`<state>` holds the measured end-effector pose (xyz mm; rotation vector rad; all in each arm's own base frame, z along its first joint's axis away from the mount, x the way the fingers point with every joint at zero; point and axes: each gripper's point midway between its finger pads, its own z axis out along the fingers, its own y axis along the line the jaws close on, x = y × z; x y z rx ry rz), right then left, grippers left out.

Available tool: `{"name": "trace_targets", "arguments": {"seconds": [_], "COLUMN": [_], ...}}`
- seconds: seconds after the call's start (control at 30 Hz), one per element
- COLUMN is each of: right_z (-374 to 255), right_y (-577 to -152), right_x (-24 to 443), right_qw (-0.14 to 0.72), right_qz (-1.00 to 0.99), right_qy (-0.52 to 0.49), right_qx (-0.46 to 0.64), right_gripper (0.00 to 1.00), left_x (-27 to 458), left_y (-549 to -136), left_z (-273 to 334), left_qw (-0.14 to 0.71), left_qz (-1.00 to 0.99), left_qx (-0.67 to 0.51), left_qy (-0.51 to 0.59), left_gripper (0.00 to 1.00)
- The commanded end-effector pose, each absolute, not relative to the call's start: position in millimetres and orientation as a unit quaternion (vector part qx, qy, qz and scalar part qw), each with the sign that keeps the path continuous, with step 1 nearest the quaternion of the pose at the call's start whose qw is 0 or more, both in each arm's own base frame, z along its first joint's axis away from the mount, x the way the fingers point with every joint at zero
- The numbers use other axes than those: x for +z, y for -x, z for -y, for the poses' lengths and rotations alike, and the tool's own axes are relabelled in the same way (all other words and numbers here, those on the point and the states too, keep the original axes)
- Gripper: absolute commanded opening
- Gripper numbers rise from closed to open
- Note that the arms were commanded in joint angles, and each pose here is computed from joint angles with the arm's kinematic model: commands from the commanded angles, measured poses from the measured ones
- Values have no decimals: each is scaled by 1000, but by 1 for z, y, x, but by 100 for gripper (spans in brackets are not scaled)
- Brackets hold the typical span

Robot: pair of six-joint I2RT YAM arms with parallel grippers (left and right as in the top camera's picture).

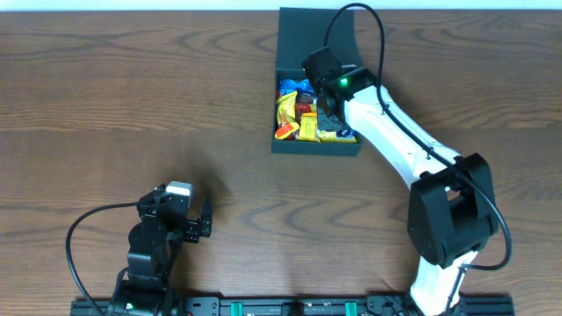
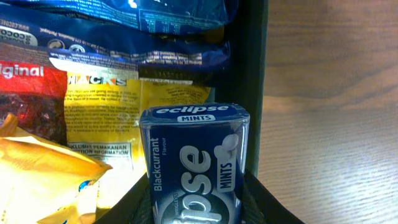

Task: Pack container
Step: 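Lower the Eclipse tin into the box's right side and release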

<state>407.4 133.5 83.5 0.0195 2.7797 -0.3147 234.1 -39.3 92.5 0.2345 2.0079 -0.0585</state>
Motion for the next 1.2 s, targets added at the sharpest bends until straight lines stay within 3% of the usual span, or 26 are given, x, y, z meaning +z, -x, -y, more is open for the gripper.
{"name": "trace_targets", "arguments": {"seconds": [0.0,0.33,0.53,0.83,0.93,1.07,1.17], "right_z": [-123,-127,-125,-137,-144,-152,-153], "right_y": [-409,-410,-407,-415,-418,-415,-409], "right_x": [84,76,68,80,92,99,98], "right_qw": [174,169,165,191,205,210,200], "right_qz": [-978,-982,-982,-979,-976,-976,-978], "right_qy": [-2,-9,-13,-10,-6,2,4], "right_qx": [-117,-88,-89,-76,-68,-64,-68], "right_gripper": [30,35,57,57,54,38,20], "left_x": [79,79,79,79,79,79,79], "left_y": [-231,-231,-231,-231,-231,-231,-231], "left_z": [36,36,36,36,36,36,36], "left_qw": [519,519,519,519,519,519,519], "left_qz": [-849,-849,-849,-849,-849,-849,-849], "left_qx": [-15,-15,-15,-15,-15,-15,-15], "left_qy": [-99,-99,-99,-99,-99,-99,-99], "left_gripper": [95,95,95,95,95,95,95]}}
